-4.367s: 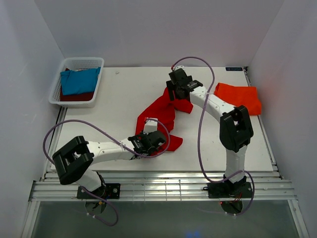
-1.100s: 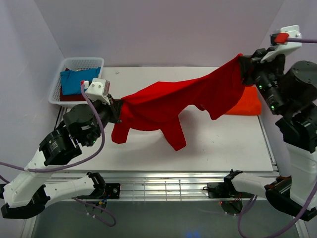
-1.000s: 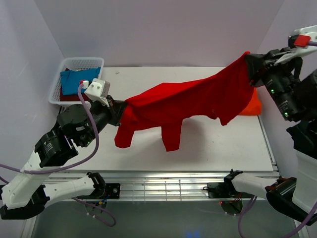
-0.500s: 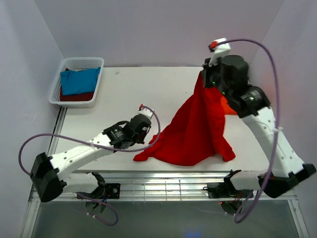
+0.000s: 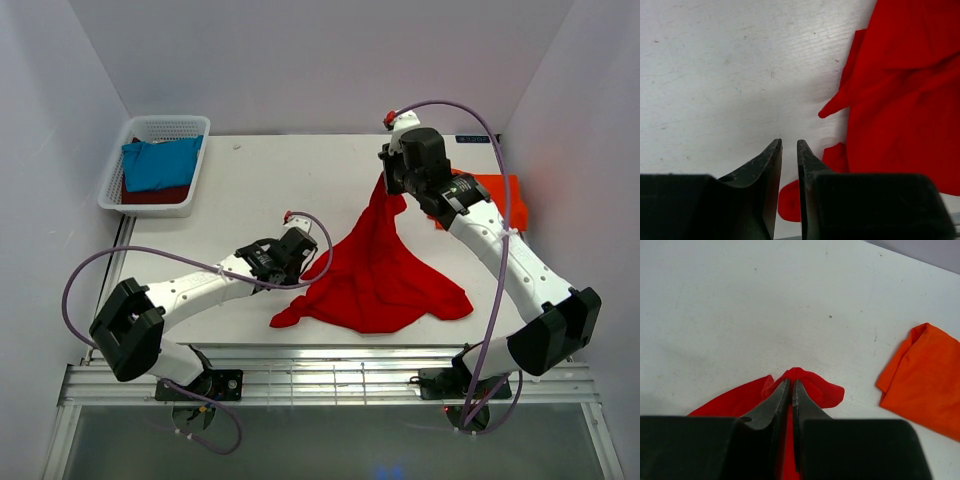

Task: Fold and stack the t-shirts
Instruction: Flatten the tshirt out

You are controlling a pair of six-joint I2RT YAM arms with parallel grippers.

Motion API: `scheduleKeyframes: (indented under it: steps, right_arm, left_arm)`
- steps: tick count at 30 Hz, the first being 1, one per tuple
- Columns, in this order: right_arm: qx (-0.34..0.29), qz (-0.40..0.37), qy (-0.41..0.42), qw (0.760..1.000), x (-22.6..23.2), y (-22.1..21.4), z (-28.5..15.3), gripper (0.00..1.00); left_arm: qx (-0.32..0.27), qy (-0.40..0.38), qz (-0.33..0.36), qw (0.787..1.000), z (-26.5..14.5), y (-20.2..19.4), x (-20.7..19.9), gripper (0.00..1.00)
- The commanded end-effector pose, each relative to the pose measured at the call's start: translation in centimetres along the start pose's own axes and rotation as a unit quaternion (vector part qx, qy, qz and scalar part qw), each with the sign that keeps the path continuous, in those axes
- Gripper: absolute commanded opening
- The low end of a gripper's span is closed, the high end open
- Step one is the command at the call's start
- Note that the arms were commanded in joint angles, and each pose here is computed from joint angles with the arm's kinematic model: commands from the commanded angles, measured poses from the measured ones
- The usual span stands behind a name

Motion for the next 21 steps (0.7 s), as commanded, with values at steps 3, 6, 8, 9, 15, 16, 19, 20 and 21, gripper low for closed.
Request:
scheduleKeyframes:
  steps: [3,6,8,9,15,16,19,20,21]
  right_arm:
    - [-0.031,0.009,0.012,0.999,0.2,0.9,-0.3,0.08]
    - [-0.026,0.008,0.018,0.999,0.5,0.6,0.0,0.08]
    - [-0.023,0.009,0.019,1.0,0.5,0.4,0.2,0.08]
    - [-0.023,0.01,0.02,0.999,0.6,0.4,0.2,0.08]
    - [-0.013,0.008,0.023,1.0,0.6,-0.1,0.4,0.08]
    - [-0.013,0.008,0.024,1.0,0.7,-0.1,0.4,0.08]
    - [-0.011,0.008,0.022,1.0,0.6,-0.2,0.5,0.08]
    - [-0.01,0.007,0.021,1.0,0.6,-0.3,0.5,0.08]
    - [-0.009,0.007,0.021,1.0,0.6,-0.3,0.5,0.08]
  left_arm:
    - [-0.06,-0.041,-0.053,0.996,-0.3,1.2,-1.5,0.28]
    - [-0.071,-0.059,-0.056,0.994,0.3,1.4,-2.3,0.28]
    - [-0.094,-0.075,-0.058,0.991,0.5,1.8,-2.8,0.29]
    - [-0.101,-0.077,-0.06,0.99,0.5,1.9,-2.8,0.3]
    - [-0.141,-0.073,-0.058,0.986,1.0,3.1,-2.8,0.54]
    - [-0.143,-0.075,-0.057,0.985,1.1,3.2,-2.9,0.56]
    - [-0.153,-0.082,-0.056,0.983,1.3,3.5,-3.2,0.57]
    - [-0.153,-0.081,-0.054,0.983,1.4,3.4,-3.2,0.57]
    - [-0.15,-0.08,-0.051,0.984,1.7,3.3,-3.3,0.57]
Point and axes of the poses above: each gripper's point midway between its finger pads, its own z axis out along the fingers, its own x axis along the line the jaws close on, y = z × x, the point moved 3 cm from there along -z, back along the fingers, and after that the axes turned 13 degrees about z, right-handed, at the moved point
